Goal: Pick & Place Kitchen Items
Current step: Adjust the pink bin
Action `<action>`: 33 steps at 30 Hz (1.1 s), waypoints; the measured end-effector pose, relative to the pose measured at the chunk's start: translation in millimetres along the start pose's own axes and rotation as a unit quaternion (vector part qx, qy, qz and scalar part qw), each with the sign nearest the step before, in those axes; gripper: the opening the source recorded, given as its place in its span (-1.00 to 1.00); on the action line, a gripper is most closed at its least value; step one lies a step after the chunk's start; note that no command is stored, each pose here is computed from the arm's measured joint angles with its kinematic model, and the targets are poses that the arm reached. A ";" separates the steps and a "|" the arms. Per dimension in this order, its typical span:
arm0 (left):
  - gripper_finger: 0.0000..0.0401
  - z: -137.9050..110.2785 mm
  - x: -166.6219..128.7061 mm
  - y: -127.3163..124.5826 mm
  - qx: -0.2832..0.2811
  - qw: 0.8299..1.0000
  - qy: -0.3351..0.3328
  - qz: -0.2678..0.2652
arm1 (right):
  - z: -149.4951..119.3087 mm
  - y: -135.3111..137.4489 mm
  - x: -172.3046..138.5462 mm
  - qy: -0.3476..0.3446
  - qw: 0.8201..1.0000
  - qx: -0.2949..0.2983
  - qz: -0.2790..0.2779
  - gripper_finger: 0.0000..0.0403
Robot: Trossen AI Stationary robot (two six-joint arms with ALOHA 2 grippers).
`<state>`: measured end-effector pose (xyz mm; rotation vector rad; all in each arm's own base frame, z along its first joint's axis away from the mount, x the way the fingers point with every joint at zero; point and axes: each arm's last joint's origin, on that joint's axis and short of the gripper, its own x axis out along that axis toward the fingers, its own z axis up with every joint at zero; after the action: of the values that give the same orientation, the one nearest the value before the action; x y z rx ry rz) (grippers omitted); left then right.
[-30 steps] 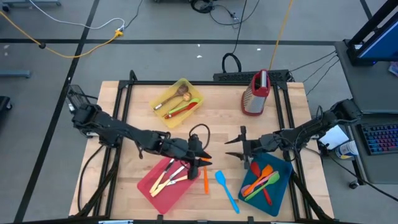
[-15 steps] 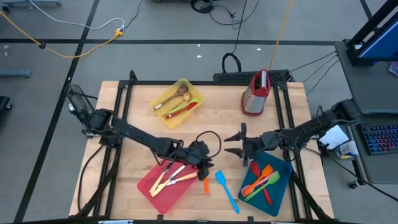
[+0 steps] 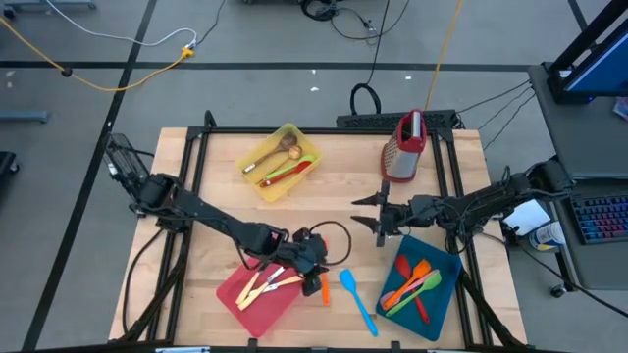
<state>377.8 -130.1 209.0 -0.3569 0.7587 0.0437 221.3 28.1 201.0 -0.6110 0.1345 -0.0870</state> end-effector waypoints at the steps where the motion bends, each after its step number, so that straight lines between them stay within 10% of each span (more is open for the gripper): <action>1: -0.37 -3.2 -0.1 2.3 0.001 1.000 0.015 0.014 | -0.2 0.1 0.0 0.001 1.000 0.000 0.001 -0.07; 33: -0.37 -34.5 -53.1 39.0 0.095 0.942 0.231 0.224 | -2.2 1.7 -0.1 0.012 0.995 0.098 0.008 -0.07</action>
<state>309.7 -100.1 210.3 0.0033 1.2912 0.3225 221.0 28.2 198.3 -0.4133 0.1514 -0.0913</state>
